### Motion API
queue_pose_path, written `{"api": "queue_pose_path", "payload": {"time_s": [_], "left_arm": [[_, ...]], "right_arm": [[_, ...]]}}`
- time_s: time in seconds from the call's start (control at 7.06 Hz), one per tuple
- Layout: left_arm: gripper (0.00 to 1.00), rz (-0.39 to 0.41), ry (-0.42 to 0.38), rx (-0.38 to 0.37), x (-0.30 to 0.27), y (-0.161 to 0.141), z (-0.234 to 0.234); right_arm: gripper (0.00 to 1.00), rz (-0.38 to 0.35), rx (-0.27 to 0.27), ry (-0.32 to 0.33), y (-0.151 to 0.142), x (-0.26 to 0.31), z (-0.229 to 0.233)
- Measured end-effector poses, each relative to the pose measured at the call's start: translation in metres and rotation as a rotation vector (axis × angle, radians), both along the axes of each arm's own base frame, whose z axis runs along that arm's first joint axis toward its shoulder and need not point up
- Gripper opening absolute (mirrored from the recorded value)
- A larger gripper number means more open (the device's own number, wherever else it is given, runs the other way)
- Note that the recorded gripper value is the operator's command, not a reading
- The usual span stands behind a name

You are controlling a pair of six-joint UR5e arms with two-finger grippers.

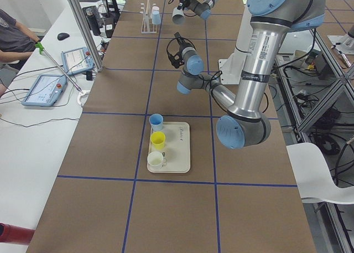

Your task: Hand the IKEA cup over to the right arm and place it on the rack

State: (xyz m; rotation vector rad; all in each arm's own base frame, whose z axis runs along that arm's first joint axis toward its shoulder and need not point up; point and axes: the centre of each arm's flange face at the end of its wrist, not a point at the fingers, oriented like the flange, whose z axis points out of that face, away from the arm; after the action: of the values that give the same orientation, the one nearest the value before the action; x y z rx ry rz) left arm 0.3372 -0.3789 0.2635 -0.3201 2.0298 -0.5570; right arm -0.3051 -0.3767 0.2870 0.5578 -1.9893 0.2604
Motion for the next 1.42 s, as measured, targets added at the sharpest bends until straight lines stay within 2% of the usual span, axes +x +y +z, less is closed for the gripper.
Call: {"api": "queue_pose_path", "payload": {"time_s": [0.28, 0.42, 0.57, 0.99, 1.28, 1.42], "left_arm": [[1.00, -0.061, -0.314, 0.095, -0.028, -0.045, 0.029], [1.00, -0.090, -0.448, 0.137, -0.057, -0.065, 0.056], [1.00, -0.124, -0.549, 0.175, -0.093, -0.078, 0.085], [1.00, -0.205, -0.839, 0.292, -0.188, -0.095, 0.172], [1.00, -0.182, -1.062, 0.390, -0.235, -0.102, 0.220], [1.00, -0.161, -1.116, 0.416, -0.247, -0.099, 0.236]], "right_arm": [[0.24, 0.123, -0.063, 0.203, -0.023, 0.044, 0.062], [0.24, 0.184, -0.080, 0.316, -0.033, 0.074, 0.093], [0.24, 0.227, -0.085, 0.438, -0.048, 0.107, 0.115], [0.24, 0.230, -0.107, 0.770, -0.094, 0.236, 0.157], [0.24, 0.179, -0.107, 0.995, -0.114, 0.278, 0.183], [0.24, 0.136, -0.109, 1.095, -0.129, 0.288, 0.192]]}}
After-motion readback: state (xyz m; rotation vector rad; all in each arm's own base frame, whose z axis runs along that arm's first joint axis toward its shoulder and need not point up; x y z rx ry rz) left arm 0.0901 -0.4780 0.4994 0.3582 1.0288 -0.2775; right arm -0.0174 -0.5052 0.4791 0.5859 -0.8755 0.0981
